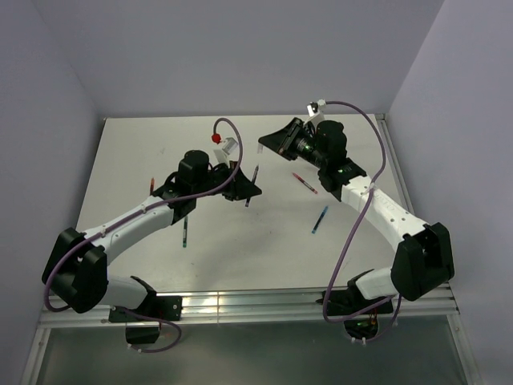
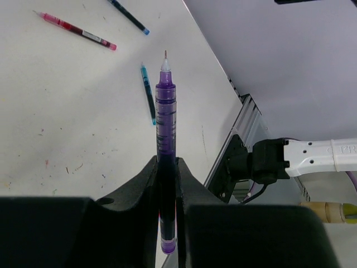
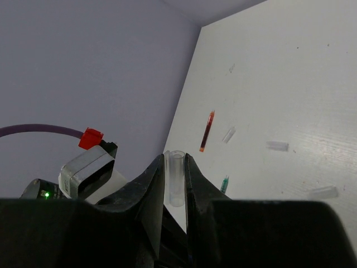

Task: Insert the pens into the pen caps

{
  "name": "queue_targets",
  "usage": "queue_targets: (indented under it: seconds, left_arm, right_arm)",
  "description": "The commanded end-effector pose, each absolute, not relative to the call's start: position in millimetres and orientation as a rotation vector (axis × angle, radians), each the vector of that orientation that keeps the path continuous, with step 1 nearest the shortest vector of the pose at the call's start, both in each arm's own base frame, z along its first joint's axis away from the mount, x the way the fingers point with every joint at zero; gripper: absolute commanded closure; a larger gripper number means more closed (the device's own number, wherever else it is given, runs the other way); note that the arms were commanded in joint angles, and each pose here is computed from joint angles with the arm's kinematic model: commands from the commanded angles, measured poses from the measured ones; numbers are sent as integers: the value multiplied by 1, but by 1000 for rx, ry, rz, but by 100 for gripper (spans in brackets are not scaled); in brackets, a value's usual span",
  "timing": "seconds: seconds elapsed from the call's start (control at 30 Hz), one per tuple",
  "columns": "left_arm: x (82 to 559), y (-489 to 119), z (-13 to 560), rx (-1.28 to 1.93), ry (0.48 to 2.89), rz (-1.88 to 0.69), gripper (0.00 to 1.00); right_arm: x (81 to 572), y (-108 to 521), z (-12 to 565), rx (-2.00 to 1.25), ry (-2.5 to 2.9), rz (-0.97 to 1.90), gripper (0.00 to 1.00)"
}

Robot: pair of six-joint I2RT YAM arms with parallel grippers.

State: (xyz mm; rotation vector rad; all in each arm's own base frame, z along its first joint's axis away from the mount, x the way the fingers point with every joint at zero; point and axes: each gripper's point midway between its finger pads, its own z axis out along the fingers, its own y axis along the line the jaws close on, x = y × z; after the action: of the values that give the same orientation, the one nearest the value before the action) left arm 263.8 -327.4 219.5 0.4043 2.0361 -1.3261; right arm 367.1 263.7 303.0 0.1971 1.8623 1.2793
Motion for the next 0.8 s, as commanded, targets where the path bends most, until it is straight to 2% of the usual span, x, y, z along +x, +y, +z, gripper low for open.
queue_targets:
  seconds: [0.0,0.77]
  left_arm:
    - [274,-333,262,406,1887,-1346,100]
    - [278,-327,266,410,1861,-1283,100]
  right_arm:
    - [360,265,331,163,1764,1331,100]
    - [364,280,309,145,1827,1339,100]
